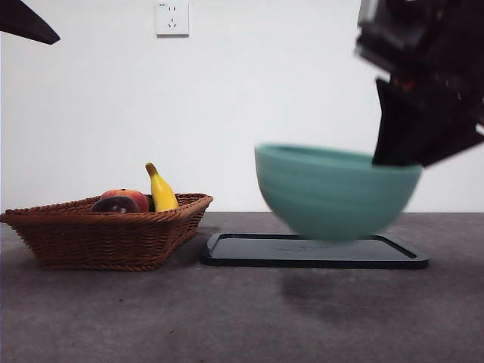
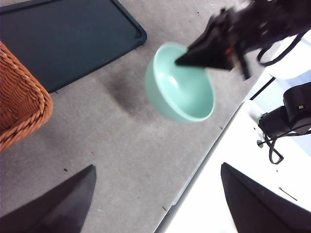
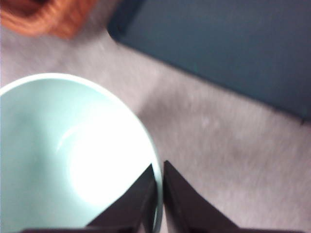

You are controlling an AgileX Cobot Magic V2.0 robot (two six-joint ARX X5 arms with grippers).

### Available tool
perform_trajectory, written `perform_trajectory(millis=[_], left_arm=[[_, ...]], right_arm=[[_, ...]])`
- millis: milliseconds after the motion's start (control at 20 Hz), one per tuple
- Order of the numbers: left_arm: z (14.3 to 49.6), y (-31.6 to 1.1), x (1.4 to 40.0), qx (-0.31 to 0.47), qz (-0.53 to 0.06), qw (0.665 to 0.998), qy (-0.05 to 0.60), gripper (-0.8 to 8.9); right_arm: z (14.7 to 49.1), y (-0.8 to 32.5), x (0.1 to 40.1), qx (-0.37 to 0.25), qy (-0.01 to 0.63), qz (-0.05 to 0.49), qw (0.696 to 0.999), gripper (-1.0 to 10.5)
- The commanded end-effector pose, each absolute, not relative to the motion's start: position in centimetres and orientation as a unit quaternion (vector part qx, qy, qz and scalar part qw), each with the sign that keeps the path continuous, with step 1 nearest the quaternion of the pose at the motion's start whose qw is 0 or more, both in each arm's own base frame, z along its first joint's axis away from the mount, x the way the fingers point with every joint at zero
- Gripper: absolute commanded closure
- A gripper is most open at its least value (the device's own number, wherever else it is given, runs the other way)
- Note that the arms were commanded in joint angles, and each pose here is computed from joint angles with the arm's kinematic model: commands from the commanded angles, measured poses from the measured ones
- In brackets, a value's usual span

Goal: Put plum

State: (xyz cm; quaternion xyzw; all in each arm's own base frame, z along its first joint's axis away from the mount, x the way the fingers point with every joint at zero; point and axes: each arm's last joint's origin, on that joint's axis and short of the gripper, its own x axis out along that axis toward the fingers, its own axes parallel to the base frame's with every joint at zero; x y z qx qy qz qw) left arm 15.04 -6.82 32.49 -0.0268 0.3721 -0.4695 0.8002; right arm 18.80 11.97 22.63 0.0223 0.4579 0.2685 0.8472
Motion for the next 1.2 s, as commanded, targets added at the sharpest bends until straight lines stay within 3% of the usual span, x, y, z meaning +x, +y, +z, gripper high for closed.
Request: perform_trajectory(millis=[50, 450, 1050, 1200], left_arm=[[32.8, -6.9, 15.2, -0.021, -0.475, 0.801, 0.363, 4.11], [32.8, -6.9, 15.2, -0.021, -0.475, 0.801, 0.364, 4.12], [32.8, -6.9, 15.2, -0.021, -0.475, 0.801, 0.364, 4.11], [32.8, -6.9, 15.2, -0.021, -0.475, 0.801, 0.364, 4.11]], right_arm=[[21.6, 12.8, 19.4, 0.023, 0.471, 0.267, 0.84, 9.4], [18.6, 14.2, 20.8, 0.002, 0.506, 0.254, 0.824, 9.4], [17.9, 14.8, 20.9, -0.004, 0.512, 0.257, 0.82, 9.3], [17.9, 14.8, 20.9, -0.003, 0.512, 0.257, 0.82, 7.7]])
